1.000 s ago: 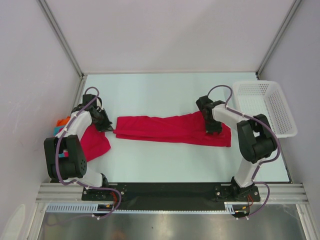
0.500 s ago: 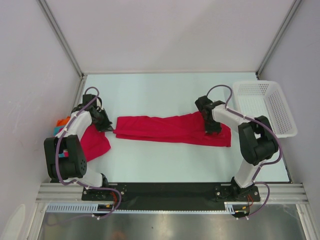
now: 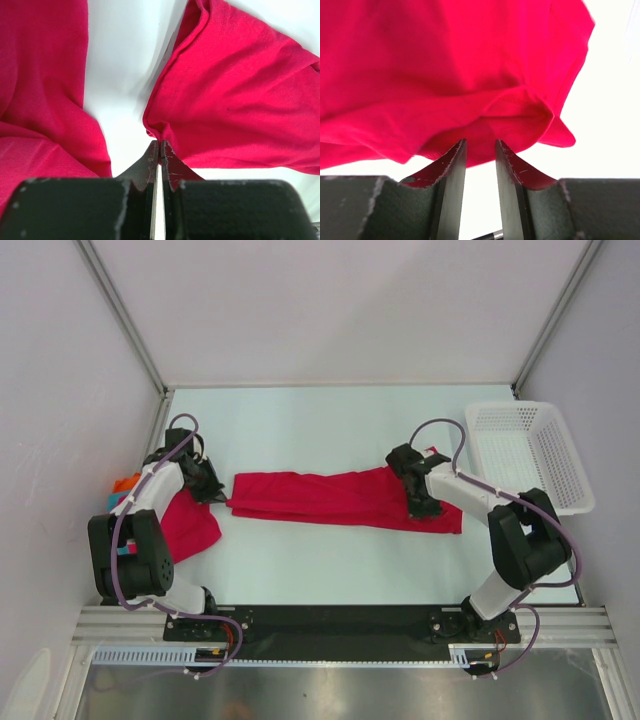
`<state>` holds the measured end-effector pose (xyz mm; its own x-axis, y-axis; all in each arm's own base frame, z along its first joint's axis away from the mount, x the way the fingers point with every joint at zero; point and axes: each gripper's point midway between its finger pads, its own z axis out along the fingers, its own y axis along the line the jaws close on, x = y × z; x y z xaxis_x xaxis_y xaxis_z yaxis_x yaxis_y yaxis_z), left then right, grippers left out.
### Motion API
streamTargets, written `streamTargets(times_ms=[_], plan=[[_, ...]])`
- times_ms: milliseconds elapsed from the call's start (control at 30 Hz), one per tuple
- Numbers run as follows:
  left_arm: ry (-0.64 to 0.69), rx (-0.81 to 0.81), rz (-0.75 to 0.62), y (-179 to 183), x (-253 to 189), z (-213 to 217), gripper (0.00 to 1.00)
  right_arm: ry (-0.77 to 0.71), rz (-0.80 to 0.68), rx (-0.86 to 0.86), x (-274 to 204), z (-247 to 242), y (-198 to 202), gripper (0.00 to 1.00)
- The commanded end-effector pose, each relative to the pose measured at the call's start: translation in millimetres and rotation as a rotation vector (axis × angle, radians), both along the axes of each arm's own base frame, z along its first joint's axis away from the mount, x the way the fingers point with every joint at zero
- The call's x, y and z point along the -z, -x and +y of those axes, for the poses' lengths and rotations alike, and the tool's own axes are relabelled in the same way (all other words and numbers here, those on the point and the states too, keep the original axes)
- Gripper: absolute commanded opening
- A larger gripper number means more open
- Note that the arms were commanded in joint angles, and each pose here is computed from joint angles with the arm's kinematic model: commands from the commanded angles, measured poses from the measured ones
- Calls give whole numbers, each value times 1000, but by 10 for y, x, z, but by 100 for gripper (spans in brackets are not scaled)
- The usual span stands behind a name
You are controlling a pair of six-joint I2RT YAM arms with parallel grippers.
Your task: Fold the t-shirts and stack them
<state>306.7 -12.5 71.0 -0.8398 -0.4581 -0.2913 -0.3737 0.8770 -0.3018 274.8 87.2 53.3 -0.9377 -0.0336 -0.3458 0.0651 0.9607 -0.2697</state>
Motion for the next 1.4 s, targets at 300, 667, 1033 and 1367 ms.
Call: streamTargets(times_ms=[300, 667, 1033, 1367], plan=[[-5, 18, -38, -12, -80, 22, 6, -3, -4, 24, -5, 7, 158, 34], [-18, 18, -52, 38, -152, 38, 6, 32, -145, 6, -556, 51, -423, 34], [-28, 16, -61, 68, -209, 59, 6, 48, -72, 7, -143, 44, -820, 32], [-24, 16, -53, 66, -186, 58, 6, 34, -47, 1, -44, 51, -523, 31]])
